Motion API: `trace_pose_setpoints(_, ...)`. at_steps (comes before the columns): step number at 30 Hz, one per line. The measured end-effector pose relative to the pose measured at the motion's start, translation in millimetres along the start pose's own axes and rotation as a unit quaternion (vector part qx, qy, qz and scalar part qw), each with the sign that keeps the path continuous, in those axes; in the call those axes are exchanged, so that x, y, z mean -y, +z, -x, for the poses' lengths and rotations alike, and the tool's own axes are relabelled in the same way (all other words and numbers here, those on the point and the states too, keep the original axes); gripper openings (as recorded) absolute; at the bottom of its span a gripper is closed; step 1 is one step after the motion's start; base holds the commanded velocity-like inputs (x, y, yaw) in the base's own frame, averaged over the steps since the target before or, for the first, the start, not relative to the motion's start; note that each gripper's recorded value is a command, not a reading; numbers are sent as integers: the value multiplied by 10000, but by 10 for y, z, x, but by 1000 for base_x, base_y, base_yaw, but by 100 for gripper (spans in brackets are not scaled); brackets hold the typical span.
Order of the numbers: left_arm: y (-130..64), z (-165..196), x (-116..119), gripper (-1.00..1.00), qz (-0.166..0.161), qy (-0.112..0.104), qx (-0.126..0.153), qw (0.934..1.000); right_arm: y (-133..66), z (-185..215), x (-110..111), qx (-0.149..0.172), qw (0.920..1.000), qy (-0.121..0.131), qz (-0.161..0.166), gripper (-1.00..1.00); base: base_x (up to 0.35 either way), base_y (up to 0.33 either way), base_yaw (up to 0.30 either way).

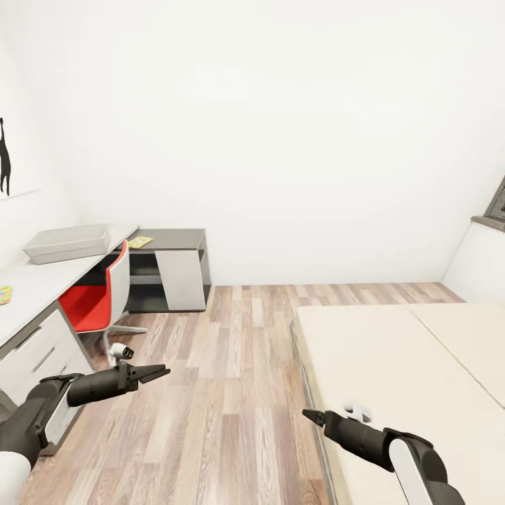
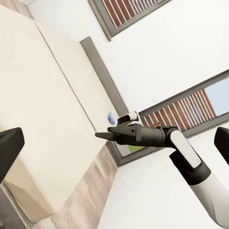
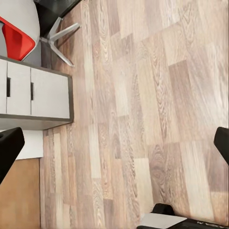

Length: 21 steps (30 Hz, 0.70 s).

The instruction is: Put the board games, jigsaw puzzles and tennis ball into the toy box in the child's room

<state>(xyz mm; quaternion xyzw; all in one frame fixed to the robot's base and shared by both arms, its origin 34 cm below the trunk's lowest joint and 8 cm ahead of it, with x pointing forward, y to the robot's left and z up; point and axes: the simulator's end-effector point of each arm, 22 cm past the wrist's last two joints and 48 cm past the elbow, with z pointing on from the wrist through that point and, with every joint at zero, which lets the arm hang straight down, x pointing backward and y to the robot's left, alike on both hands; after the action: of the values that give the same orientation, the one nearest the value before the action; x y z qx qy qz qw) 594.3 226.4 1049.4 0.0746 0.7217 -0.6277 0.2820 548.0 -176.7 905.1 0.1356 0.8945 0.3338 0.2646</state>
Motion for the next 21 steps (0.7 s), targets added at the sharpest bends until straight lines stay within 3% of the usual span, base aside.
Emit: trace_pose_setpoints(21, 0, 0, 0, 100, 0, 0, 0, 10000, 5, -7, 9, -9, 10000, -2, -8, 100, 0, -299, 0)
